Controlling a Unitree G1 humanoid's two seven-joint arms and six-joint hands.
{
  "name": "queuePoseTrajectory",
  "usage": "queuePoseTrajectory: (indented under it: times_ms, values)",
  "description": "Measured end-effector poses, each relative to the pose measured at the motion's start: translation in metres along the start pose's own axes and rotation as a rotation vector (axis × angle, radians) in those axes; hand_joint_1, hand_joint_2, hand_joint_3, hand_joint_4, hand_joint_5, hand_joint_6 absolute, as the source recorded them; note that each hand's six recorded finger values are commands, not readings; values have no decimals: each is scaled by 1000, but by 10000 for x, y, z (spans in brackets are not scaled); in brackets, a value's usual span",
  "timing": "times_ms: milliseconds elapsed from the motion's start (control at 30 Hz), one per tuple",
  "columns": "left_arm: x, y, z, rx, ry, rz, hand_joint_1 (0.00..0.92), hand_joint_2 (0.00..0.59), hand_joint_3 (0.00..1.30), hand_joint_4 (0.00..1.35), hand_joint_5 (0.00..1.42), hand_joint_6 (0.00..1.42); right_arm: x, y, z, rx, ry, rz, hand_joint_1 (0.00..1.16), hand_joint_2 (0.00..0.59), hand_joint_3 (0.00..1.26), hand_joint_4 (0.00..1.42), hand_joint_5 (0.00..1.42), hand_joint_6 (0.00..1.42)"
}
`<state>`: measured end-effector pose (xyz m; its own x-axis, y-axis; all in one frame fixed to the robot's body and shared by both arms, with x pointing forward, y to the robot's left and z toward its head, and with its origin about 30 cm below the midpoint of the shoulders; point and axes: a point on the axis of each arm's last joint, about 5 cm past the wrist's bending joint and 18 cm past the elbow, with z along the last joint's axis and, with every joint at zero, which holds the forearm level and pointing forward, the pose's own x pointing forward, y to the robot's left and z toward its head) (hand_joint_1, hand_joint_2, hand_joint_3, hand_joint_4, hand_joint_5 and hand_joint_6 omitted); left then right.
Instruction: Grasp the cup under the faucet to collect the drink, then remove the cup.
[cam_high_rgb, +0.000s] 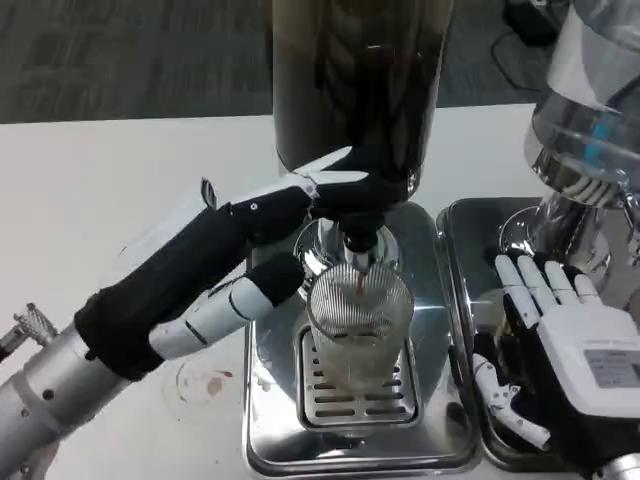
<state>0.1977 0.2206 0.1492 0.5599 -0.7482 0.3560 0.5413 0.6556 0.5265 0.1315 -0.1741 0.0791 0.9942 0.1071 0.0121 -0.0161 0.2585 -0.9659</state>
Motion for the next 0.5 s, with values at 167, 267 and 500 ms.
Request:
queuePoseTrajectory:
  times_ms: [167,267,500]
  values:
    - [9,136,60,143,14,-83,0,280,219,0,214,191,28,6,15,5,-4,-14,194,520,3,0,0,0]
    - [22,184,86,220,5,-124,0,296,219,0,207,188,31,11,21,8,-3,-20,194,521,4,0,0,0]
    - [45,225,115,349,-14,-177,0,306,189,0,193,163,37,19,33,16,1,-31,194,521,4,0,0,0]
